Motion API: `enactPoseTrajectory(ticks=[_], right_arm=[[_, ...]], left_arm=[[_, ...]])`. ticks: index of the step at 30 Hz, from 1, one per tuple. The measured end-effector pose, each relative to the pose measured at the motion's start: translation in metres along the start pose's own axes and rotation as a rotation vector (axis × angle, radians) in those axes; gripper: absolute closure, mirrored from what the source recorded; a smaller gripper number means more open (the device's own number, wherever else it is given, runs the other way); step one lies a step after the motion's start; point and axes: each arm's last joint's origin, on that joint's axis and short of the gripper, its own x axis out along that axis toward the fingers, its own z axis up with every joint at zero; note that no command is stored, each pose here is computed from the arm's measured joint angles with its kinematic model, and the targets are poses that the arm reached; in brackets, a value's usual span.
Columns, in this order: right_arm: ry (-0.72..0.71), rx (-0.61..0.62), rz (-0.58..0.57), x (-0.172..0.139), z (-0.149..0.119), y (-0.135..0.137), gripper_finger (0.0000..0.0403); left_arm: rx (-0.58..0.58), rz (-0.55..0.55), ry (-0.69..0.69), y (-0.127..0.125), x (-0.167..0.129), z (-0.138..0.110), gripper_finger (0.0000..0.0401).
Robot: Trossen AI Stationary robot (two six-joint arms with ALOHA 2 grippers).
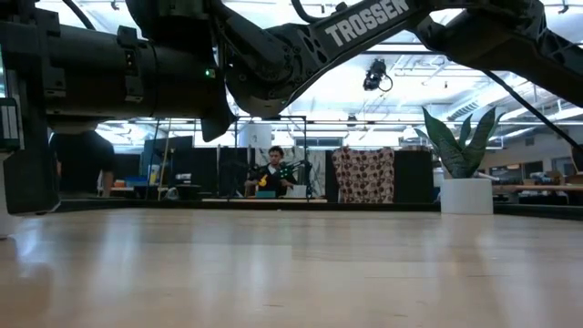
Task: Nest measuring cups in basket
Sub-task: Put the nested measuring cups into the white bin
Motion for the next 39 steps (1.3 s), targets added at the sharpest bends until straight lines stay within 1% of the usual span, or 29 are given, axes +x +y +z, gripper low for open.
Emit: enactPoseTrajectory(ticks=[4, 13, 17, 22, 27, 33, 39], right_arm=[[0.0, -0.002, 0.001, 0.0, 0.0, 0.0, 0.0232], [0.0, -0.009, 0.002, 0.0, 0.0, 0.0, 0.0231], [0.0, -0.022, 0.001, 0.0, 0.0, 0.0, 0.0231], [-0.001, -0.025, 0.002, 0.0, 0.0, 0.0, 0.0231], [0.009, -0.042, 0.002, 0.0, -0.001, 0.0, 0.0231], [0.037, -0.043, 0.002, -0.001, 0.001, 0.001, 0.0231], [0.052, -0.019, -0.059, 0.0, 0.002, 0.006, 0.0231]], left_arm=[[0.047, 0.047, -0.017, -0.001, 0.014, 0.009, 0.026], [0.157, 0.1, -0.051, 0.003, 0.022, 0.026, 0.026], [0.194, 0.138, -0.037, 0.004, 0.031, 0.03, 0.026], [0.236, 0.16, 0.005, 0.003, 0.043, 0.033, 0.026], [0.281, 0.162, 0.025, -0.001, 0.056, 0.033, 0.026], [0.277, 0.146, 0.048, -0.003, 0.059, 0.033, 0.026], [0.271, 0.118, 0.066, -0.005, 0.06, 0.033, 0.0275]])
